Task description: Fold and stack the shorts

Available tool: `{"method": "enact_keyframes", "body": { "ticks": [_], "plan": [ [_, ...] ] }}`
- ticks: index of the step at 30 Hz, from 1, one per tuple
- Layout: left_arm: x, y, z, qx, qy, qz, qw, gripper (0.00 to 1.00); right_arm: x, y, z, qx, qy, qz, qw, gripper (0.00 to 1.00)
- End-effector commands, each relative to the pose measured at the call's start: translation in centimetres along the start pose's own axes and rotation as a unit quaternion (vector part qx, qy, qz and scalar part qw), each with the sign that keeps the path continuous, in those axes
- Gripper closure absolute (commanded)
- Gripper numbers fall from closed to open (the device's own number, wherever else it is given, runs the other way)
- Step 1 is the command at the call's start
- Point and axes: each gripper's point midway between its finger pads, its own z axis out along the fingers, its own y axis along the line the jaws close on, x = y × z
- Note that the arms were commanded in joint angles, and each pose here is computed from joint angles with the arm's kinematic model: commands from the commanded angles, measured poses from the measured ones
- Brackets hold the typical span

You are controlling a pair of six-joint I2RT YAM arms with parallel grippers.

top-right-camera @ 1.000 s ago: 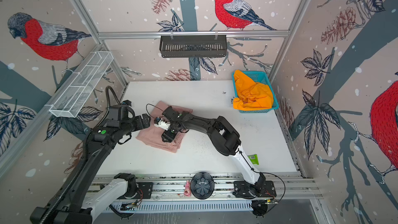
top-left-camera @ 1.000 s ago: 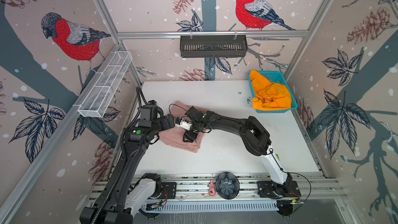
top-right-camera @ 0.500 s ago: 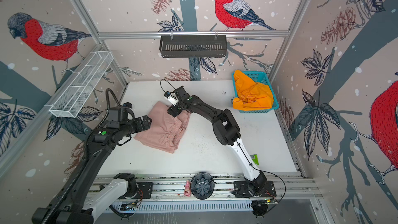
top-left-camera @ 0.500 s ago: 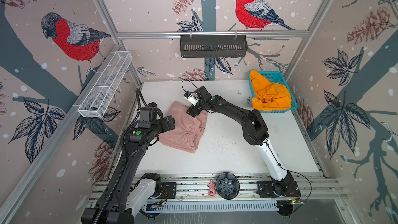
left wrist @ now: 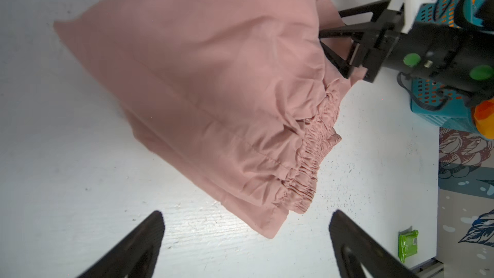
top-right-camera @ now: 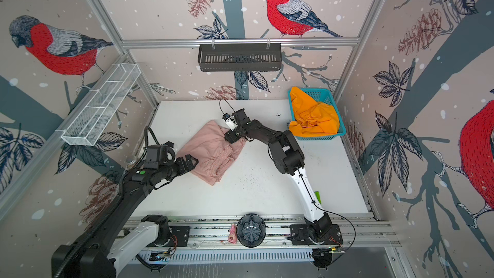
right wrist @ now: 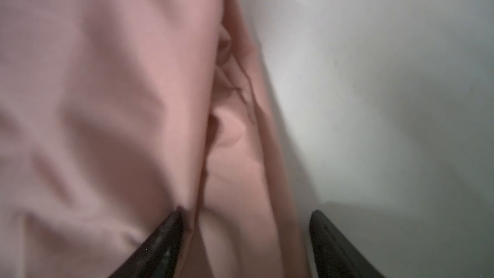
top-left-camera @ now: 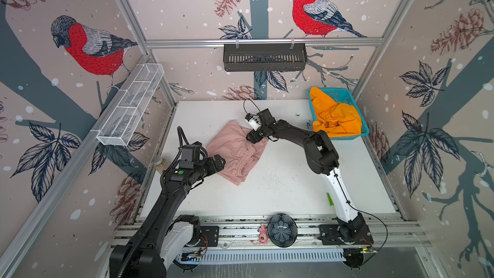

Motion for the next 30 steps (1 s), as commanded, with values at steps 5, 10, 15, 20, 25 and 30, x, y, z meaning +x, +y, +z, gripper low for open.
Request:
{"method": "enact_keyframes", "body": {
  "ticks": [5,10,15,20,25,30],
  "plan": [
    [-2.3,-0.2,1.5,0.007,-0.037,-0.004,0.999,0.03,5.7,2.5,-6.2,-0.018,-0.005,0.139,0.990,0.34],
    [-3.6,-0.2,2.6,-0.008,-0.030,0.005,1.000,0.03,8.1,8.0,-12.3,-0.058,-0.016,0.160,0.985,0.27],
    [-4.6,-0.5,2.7,-0.025,-0.010,0.026,0.999,0.03,10.5,8.9,-15.2,-0.026,0.030,0.144,0.989,0.22],
    [-4.3,-0.2,2.6,-0.036,-0.002,0.030,0.999,0.03,11.1,6.8,-15.9,0.034,0.043,0.145,0.988,0.21],
    [-4.0,0.1,1.9,-0.043,-0.005,0.031,0.999,0.03,11.0,7.7,-14.1,0.003,0.047,0.126,0.991,0.21],
    [-4.2,-0.4,0.8,-0.044,-0.006,0.041,0.998,0.03,11.6,10.8,-11.2,-0.048,0.083,0.089,0.991,0.21]
  ]
}}
